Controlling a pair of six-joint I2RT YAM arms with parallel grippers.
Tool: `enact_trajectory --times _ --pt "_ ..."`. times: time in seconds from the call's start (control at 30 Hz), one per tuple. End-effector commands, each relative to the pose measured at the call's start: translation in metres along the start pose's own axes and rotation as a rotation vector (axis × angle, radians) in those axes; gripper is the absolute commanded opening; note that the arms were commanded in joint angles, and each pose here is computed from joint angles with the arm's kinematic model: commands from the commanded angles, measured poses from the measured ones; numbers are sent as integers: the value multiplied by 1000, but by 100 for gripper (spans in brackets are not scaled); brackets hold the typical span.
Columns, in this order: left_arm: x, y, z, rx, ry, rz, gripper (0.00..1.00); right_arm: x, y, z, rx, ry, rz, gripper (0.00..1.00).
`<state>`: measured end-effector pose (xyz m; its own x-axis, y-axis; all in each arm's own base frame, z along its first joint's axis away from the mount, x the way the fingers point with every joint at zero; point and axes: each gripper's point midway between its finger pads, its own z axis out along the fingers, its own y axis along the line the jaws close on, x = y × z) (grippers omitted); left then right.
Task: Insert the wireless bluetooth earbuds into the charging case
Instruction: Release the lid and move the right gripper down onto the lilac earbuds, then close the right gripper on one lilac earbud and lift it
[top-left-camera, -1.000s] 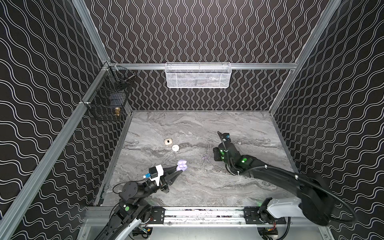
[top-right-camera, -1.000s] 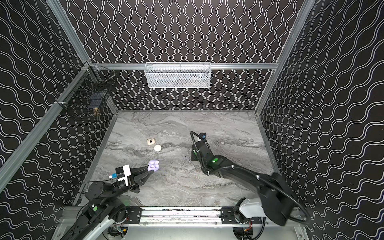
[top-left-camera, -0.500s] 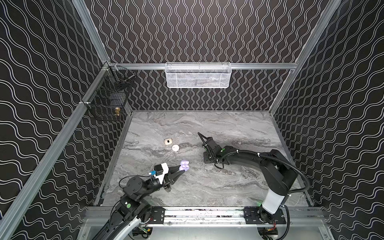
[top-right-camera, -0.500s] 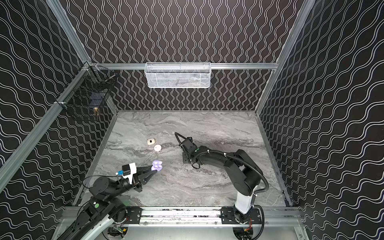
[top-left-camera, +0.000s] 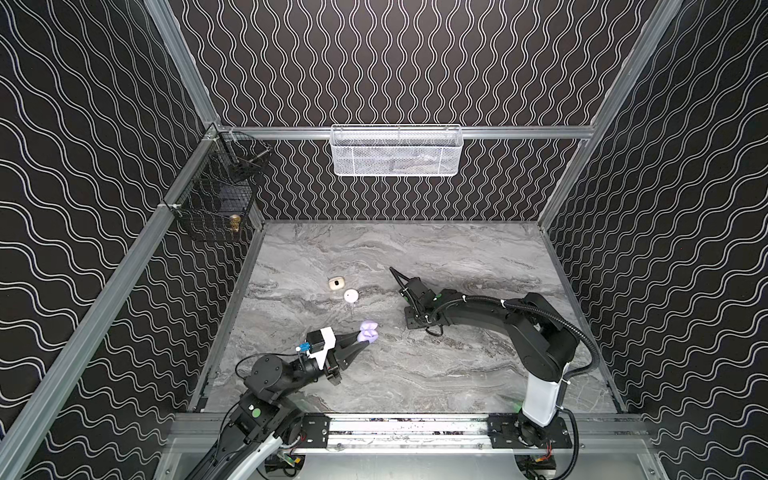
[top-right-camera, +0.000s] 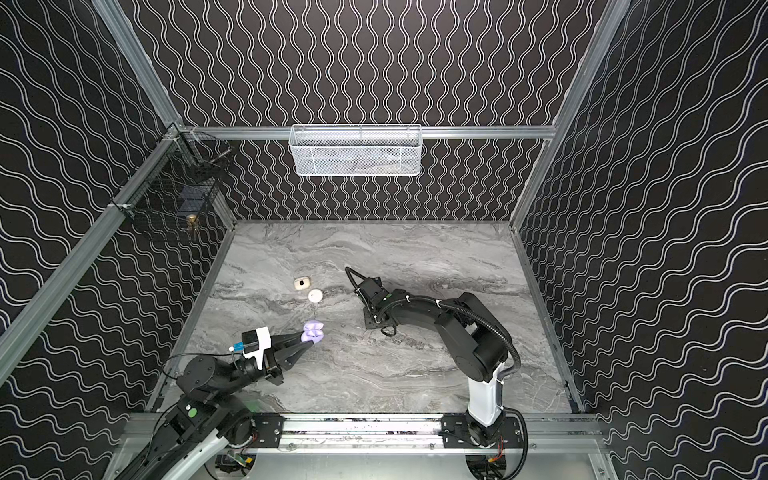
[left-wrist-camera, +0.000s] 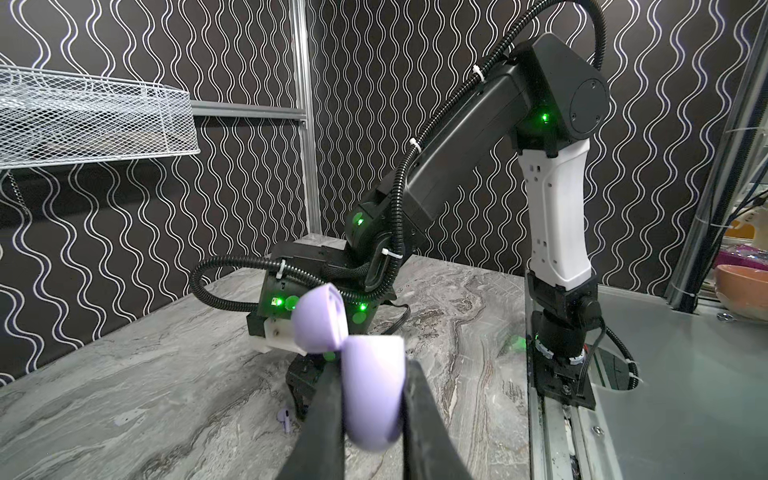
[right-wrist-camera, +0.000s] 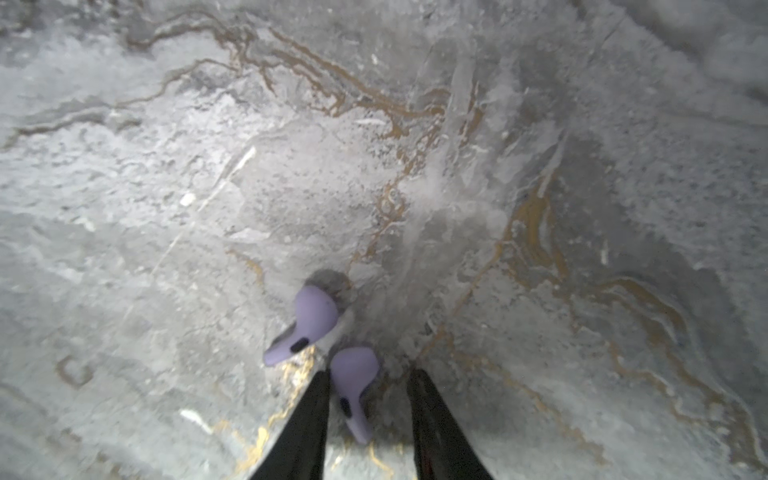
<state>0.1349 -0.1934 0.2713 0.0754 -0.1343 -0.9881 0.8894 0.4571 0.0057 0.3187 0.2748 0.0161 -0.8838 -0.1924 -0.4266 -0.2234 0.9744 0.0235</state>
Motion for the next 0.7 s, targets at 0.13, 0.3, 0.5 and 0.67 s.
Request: enact_trajectory --times 0.13,0.3,0.5,0.67 --pt "-9 -1 -2 1 -22 8 0 8 -9 7 46 27 9 29" --pt "-9 -1 -2 -2 -26 11 0 10 -8 7 38 31 13 29" --pt "-8 -1 -1 1 -20 11 0 13 -6 6 32 36 11 29" --pt "-9 -1 -1 -1 -22 11 0 15 -5 6 30 33 9 28"
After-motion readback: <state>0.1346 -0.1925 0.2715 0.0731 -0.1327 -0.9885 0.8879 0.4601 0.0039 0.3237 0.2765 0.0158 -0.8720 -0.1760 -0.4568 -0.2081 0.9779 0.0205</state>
